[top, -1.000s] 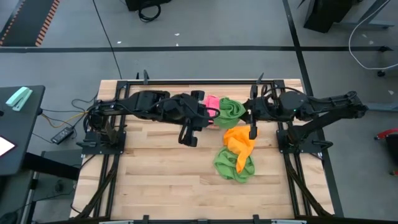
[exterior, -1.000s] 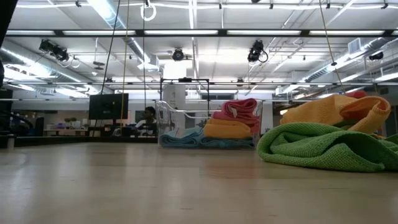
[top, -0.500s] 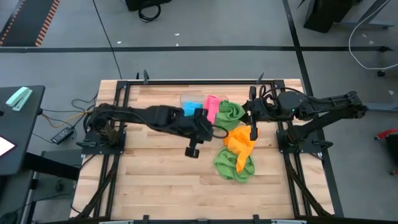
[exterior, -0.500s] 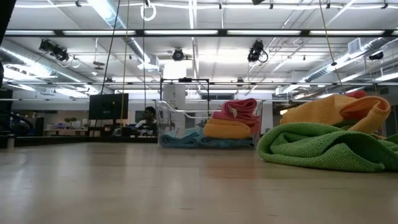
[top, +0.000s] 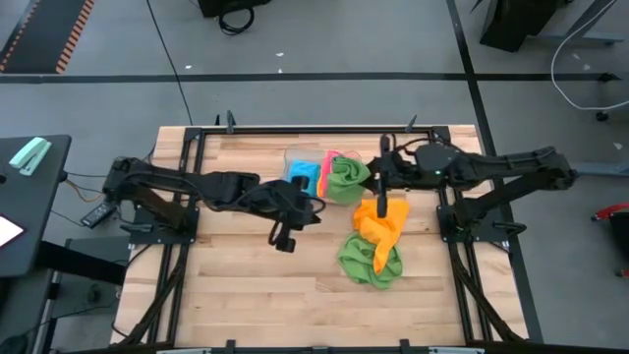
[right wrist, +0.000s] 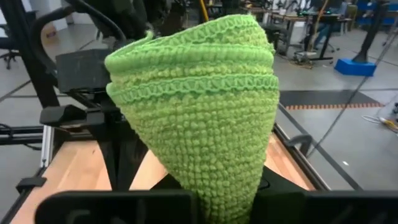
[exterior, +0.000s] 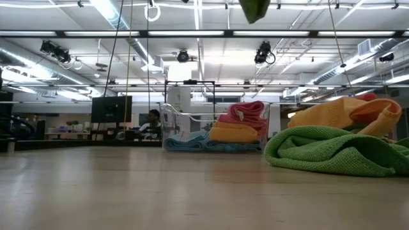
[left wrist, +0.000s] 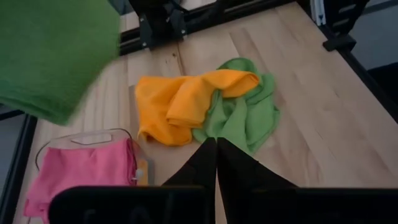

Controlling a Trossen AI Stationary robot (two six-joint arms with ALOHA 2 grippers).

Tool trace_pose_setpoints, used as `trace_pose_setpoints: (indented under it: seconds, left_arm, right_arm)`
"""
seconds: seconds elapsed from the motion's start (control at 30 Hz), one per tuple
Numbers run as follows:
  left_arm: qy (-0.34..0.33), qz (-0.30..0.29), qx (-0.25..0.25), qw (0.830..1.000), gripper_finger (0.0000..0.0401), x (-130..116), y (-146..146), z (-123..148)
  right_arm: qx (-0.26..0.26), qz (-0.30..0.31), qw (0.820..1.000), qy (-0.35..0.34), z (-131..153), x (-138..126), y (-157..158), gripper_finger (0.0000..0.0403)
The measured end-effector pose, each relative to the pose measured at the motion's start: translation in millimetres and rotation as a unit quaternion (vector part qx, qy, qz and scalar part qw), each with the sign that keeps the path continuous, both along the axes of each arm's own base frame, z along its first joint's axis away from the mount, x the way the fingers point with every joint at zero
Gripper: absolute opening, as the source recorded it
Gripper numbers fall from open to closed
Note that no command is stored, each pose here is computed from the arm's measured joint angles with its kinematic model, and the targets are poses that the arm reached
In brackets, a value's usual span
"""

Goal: Fold microfiber towels
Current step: Put the folded green microfiber cloth into the transparent bin

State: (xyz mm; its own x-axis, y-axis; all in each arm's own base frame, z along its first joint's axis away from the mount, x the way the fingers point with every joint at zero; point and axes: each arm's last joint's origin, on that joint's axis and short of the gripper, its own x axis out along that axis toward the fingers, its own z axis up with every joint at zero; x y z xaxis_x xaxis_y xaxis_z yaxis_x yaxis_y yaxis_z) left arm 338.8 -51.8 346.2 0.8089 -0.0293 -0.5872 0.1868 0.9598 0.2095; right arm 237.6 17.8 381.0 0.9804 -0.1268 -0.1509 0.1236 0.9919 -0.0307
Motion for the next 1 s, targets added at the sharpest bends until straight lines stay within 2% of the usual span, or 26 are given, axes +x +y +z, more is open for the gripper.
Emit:
trace_pose_setpoints:
  seconds: [0.2, 0.63, 1.0]
  left_arm:
    - [-0.026, -0.004, -0.005, 1.0, 0.0014, -20.2, 0.6, -9.0]
    - [-0.036, -0.021, 0.015, 0.999, 0.0012, -55.6, 5.1, -69.8]
    - [-0.067, -0.03, -0.01, 0.997, 0.0017, -91.7, 0.3, -85.3]
  right_arm:
    - [0.004, 0.008, 1.0, 0.002, -13.6, 28.3, -6.6, 0.0042]
    - [0.013, -0.017, 0.999, 0.026, -45.3, 68.9, -24.5, 0.0042]
    - [0.013, -0.019, 1.0, 0.017, -64.9, 94.5, -26.6, 0.0042]
